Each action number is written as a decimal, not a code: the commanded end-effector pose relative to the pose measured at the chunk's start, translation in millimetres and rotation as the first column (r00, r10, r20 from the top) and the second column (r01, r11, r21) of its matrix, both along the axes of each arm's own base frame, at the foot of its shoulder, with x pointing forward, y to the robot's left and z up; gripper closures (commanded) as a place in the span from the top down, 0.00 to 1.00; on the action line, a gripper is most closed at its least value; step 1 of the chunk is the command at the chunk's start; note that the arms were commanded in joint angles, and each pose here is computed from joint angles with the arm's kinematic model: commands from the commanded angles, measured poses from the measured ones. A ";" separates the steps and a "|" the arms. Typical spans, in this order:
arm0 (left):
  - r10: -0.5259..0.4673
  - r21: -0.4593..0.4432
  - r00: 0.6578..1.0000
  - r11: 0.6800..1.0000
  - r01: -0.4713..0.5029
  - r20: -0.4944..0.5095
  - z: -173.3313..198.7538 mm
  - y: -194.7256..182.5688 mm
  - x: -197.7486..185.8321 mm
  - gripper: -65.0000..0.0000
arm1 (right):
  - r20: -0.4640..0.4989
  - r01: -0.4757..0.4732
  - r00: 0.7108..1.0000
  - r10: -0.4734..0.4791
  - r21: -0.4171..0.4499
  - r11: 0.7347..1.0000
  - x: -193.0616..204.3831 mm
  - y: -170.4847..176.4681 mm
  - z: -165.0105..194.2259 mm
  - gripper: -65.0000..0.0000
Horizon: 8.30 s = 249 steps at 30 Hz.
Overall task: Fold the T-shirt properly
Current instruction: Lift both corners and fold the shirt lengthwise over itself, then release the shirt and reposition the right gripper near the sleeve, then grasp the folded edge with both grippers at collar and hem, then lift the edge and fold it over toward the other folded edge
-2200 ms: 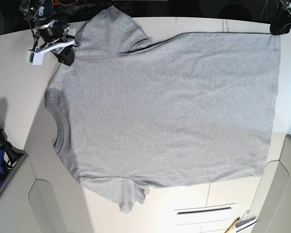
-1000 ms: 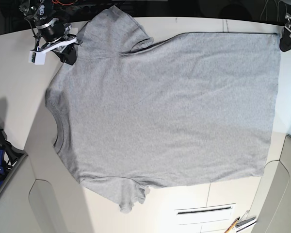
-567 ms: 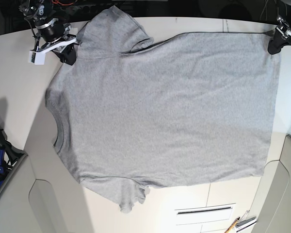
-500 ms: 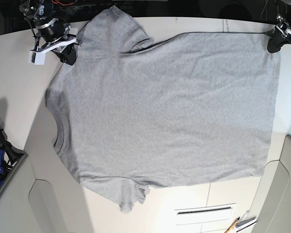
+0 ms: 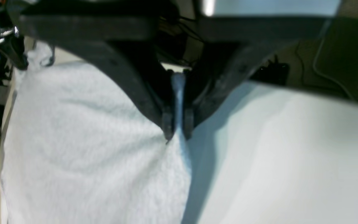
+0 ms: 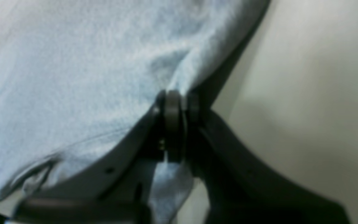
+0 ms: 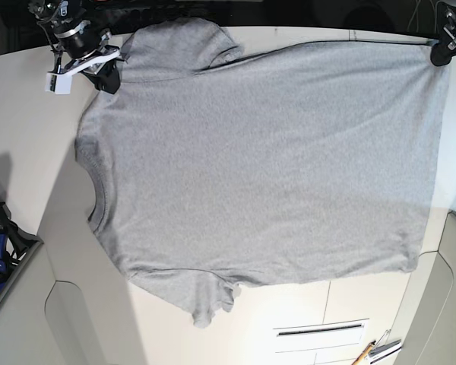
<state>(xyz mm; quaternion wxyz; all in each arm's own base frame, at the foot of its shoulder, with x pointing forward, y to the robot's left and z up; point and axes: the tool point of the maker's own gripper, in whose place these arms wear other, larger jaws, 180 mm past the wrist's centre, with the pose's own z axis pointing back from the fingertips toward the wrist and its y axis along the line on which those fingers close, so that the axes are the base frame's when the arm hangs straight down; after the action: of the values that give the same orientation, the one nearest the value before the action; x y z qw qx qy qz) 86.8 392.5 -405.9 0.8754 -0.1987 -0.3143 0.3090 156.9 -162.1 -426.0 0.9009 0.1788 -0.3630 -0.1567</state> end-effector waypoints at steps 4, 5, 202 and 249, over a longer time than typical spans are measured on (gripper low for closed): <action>0.013 0.001 1.000 1.000 -0.013 0.019 19.2 12.6 -6.7 0.00 | -0.011 -0.016 1.000 0.016 -0.039 0.999 -15.5 -10.7 8.4 0.00; 0.013 -0.006 1.000 1.000 -0.013 0.018 20.6 11.8 -9.0 0.00 | -0.018 -0.019 1.000 0.018 -0.047 0.999 -20.2 -12.6 10.4 0.00; -0.256 0.464 0.940 0.877 0.128 0.225 140.4 53.1 120.3 0.39 | 0.366 -0.531 0.724 0.585 -0.245 0.811 151.4 142.2 118.4 0.20; -0.505 0.318 0.793 0.731 0.603 -0.341 -26.3 -49.7 63.7 0.00 | -0.261 -0.427 0.893 0.366 -0.239 0.872 7.4 -54.4 0.3 0.00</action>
<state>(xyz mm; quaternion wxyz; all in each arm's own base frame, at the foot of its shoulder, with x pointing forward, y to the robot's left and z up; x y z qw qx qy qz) 172.0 331.5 -422.7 0.9648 -0.0858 -0.2484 -0.0093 168.8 -208.0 -425.1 0.9582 0.1150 -0.2541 0.0642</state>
